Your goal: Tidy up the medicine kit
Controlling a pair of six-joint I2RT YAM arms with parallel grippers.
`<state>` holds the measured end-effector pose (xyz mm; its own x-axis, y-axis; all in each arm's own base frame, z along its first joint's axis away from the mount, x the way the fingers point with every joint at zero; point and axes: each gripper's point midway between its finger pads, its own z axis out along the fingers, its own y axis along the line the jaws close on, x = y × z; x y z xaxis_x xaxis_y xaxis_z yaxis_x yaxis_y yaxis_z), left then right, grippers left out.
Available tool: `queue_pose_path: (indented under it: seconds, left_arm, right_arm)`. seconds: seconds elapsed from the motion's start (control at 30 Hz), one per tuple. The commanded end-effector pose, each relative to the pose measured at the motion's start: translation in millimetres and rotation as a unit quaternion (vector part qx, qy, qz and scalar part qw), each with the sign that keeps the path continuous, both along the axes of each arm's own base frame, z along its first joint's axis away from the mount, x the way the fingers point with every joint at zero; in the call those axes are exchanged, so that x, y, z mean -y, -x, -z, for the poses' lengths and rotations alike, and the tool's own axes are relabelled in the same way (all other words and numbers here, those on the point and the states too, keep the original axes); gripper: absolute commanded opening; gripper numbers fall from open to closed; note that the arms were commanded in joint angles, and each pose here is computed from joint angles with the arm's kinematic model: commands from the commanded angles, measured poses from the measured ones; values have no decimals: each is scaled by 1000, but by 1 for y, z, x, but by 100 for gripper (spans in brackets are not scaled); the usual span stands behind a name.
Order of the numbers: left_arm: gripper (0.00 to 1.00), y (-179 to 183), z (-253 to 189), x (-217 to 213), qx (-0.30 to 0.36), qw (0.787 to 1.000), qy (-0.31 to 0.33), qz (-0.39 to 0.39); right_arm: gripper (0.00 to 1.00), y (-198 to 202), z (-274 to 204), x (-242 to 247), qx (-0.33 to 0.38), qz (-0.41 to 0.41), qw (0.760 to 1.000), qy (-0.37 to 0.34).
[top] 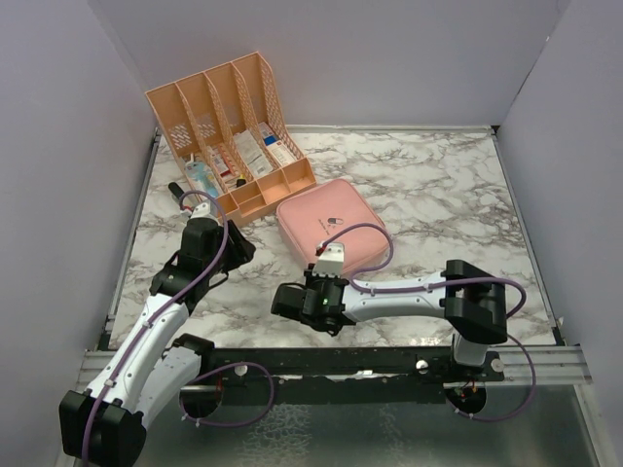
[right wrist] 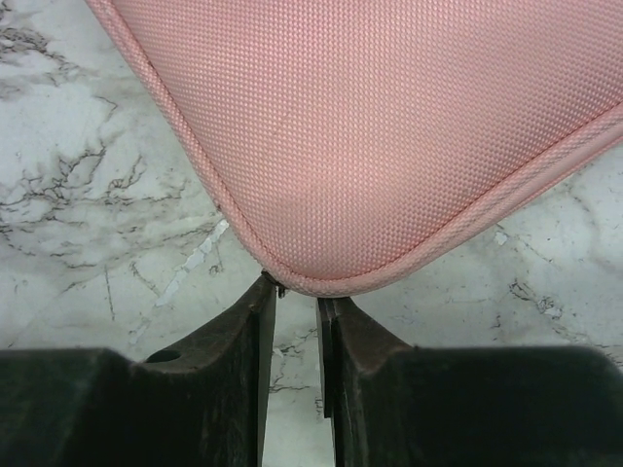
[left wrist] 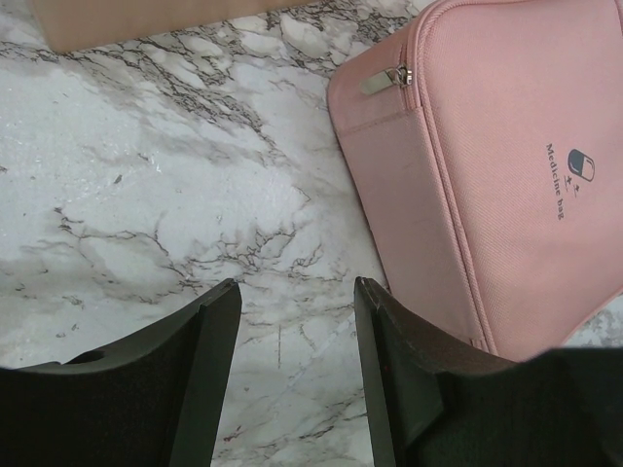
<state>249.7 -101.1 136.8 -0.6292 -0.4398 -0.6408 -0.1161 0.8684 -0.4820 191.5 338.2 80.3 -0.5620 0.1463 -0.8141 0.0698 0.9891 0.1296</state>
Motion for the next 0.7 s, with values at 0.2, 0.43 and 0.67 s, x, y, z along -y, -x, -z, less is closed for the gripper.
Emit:
queue_pose_path:
  seconds: [0.2,0.43,0.67]
  left_arm:
    - [53,-4,-3,8,10,1000,17,18]
    - [53,-5,-3,12,9,999,24,26]
    - [56,-5,-4,18,8,999,38,38]
  right_arm:
    - [19,-18,-10,4,48,12,998,33]
    - [10,-22,-10,3,57,-5,997,51]
    - [1,-24,-15,-5,64,-45,995,62]
